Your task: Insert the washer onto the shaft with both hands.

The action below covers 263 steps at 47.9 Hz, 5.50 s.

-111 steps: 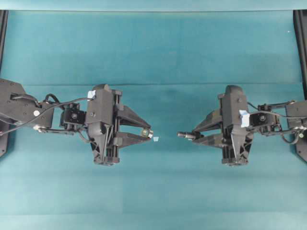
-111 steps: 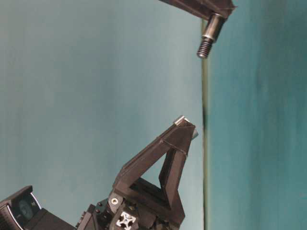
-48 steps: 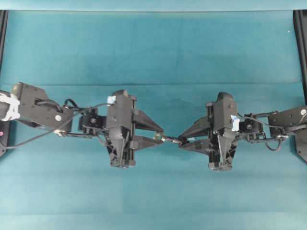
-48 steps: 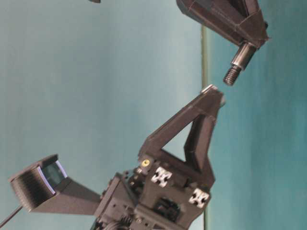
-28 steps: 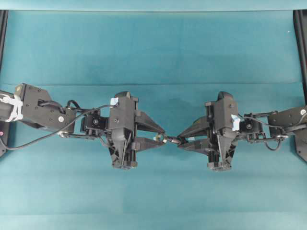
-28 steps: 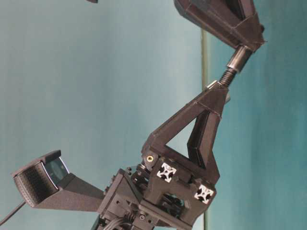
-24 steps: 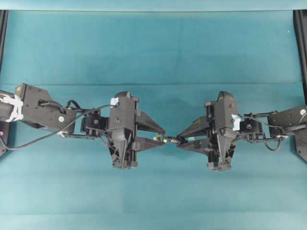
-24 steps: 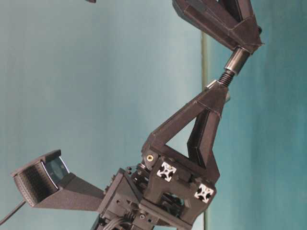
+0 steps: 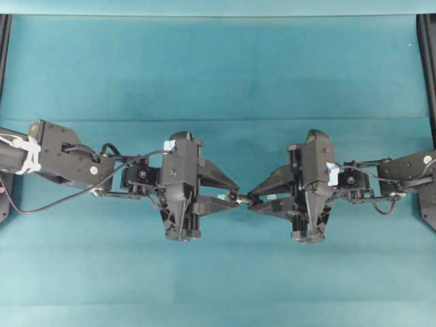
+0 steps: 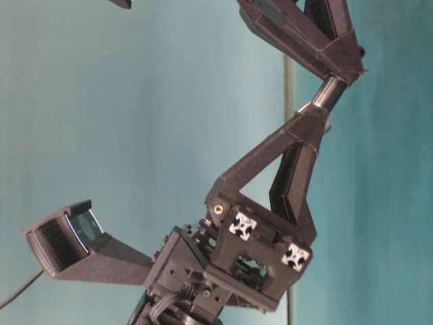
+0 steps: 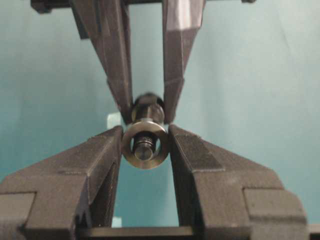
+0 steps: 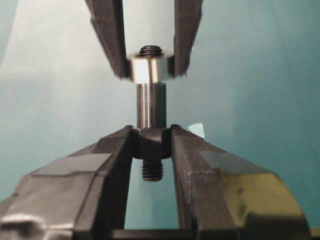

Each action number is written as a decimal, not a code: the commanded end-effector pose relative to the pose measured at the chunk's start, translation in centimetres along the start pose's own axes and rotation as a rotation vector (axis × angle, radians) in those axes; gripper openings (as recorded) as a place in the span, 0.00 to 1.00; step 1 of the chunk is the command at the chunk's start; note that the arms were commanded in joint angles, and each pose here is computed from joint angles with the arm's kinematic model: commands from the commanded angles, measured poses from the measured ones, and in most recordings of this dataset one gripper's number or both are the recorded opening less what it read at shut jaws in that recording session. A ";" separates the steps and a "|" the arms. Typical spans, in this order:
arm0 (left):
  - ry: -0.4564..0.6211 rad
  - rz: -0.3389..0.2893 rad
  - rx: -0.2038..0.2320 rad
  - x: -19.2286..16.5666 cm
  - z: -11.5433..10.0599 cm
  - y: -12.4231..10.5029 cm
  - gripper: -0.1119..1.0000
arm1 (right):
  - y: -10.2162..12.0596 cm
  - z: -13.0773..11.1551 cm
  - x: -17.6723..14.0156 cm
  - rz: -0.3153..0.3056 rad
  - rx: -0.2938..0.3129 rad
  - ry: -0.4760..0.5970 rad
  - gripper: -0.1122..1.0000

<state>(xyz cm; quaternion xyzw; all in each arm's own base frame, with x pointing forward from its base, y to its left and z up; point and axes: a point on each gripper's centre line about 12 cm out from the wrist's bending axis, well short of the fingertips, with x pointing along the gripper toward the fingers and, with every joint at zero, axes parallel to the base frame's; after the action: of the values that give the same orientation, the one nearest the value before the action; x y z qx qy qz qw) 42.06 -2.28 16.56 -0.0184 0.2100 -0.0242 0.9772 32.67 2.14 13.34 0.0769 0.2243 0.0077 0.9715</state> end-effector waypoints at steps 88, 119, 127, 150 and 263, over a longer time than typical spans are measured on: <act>0.043 -0.022 0.013 1.7 0.5 -1.2 0.41 | 0.3 1.3 0.7 0.006 0.003 -0.027 0.10; 0.073 -0.016 0.030 0.3 1.3 -1.1 0.87 | 0.3 1.3 0.7 0.008 0.000 -0.025 0.10; 0.071 -0.017 0.030 0.3 1.3 -1.1 0.87 | 0.3 1.3 0.7 0.008 0.000 -0.025 0.10; 0.063 -0.006 0.017 -0.9 2.3 -0.7 0.87 | 0.3 1.2 0.6 0.007 0.002 -0.024 0.10; 0.144 0.004 0.030 -8.5 0.5 -0.3 0.87 | 0.5 0.9 0.7 0.010 -0.004 0.003 0.10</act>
<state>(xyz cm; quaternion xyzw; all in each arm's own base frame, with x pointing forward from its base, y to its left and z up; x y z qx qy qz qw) 34.36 -2.11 19.70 -0.0021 0.2912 -0.0261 0.9563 33.16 2.41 13.12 0.0752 0.2402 0.0105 0.9677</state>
